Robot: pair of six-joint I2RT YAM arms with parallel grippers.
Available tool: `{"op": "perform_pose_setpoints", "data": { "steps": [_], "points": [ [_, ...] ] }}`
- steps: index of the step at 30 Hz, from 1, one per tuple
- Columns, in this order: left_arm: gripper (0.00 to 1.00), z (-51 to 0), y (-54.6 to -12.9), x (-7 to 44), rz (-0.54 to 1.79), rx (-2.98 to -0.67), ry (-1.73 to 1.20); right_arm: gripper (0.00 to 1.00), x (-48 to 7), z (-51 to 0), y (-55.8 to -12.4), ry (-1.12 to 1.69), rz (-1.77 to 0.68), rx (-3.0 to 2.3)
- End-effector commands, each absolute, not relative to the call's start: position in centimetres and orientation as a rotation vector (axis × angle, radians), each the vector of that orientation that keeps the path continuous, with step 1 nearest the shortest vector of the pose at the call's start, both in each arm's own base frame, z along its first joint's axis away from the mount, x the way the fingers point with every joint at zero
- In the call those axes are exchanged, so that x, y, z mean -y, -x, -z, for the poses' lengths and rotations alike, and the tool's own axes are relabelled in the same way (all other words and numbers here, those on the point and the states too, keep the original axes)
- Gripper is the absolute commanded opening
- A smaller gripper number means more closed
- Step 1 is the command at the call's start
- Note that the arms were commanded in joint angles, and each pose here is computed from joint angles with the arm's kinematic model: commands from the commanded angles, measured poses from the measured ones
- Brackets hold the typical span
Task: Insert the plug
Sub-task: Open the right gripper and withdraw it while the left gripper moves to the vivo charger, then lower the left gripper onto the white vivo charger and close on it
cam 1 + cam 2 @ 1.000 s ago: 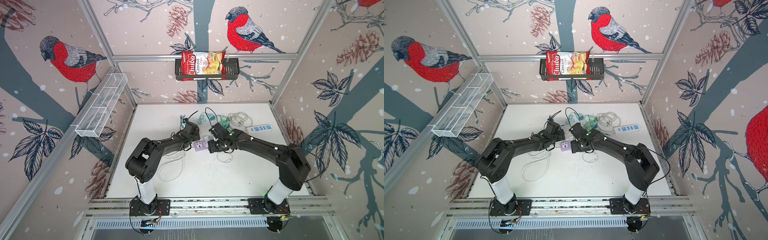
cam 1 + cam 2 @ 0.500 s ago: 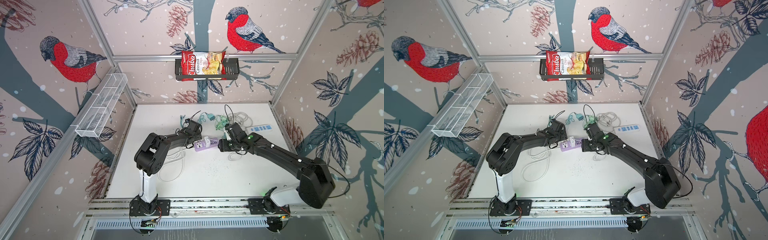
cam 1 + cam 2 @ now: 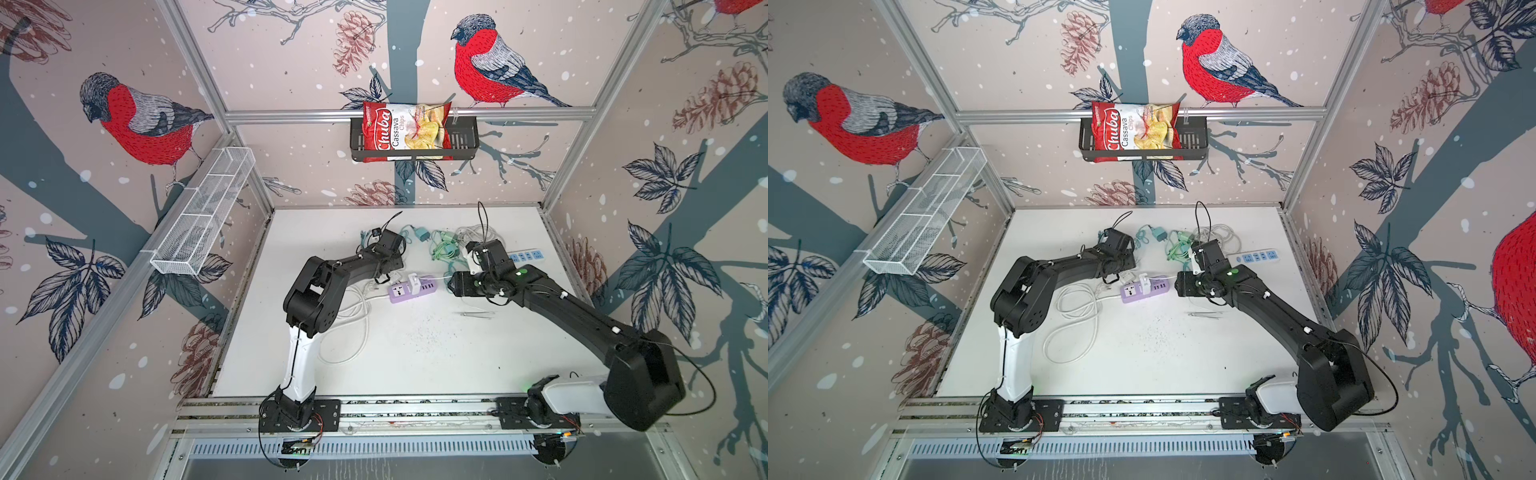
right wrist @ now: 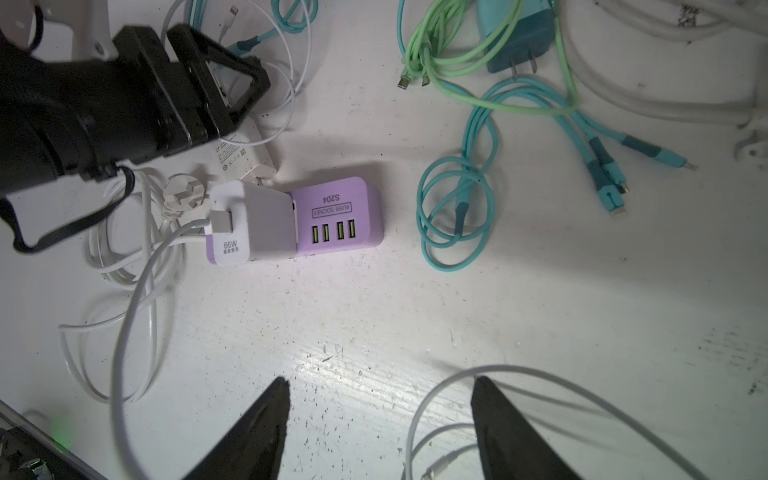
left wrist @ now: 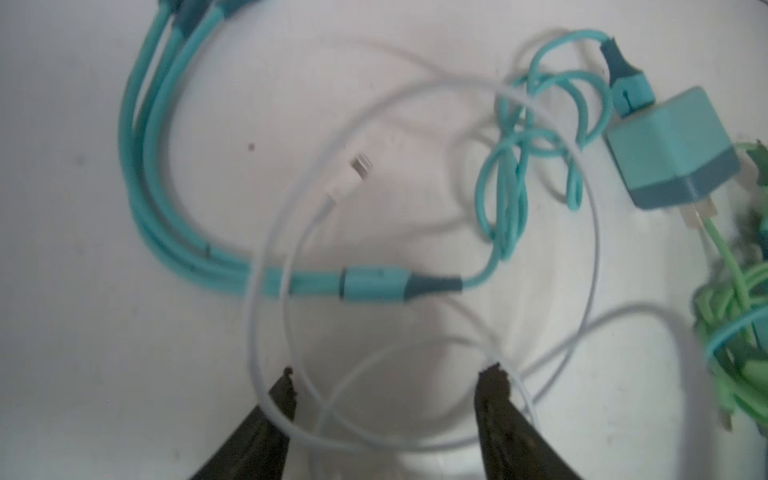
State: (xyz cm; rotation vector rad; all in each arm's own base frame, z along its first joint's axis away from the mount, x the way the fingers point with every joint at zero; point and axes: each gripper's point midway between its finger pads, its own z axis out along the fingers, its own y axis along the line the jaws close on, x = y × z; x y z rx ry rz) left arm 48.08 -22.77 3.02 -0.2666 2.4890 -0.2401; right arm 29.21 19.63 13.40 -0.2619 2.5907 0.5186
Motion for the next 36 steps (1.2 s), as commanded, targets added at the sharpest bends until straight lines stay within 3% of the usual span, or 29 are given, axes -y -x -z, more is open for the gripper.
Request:
{"op": "perform_pose_setpoints", "data": {
  "steps": [1,5,16,23,36],
  "points": [
    [0.64,-2.1,-47.7,21.9,0.147,-2.593,0.096,0.7,-19.9,-13.7,-29.3,0.287,-0.553,-2.559],
    [0.65,-4.0,-47.4,21.6,0.146,-2.587,0.095,0.71,-19.5,-13.4,-29.2,0.262,-0.558,-2.562],
    [0.72,-10.2,-41.3,15.9,0.105,-2.454,0.373,0.7,-19.6,-13.0,-29.1,0.266,-0.568,-2.562],
    [0.7,-8.4,-39.4,18.6,0.266,-2.517,0.32,0.71,-19.6,-13.1,-29.1,0.268,-0.569,-2.56],
    [0.7,-4.9,-42.1,23.0,0.282,-2.593,0.294,0.72,-19.3,-14.0,-28.7,0.258,-0.568,-2.534]
  ]
}}
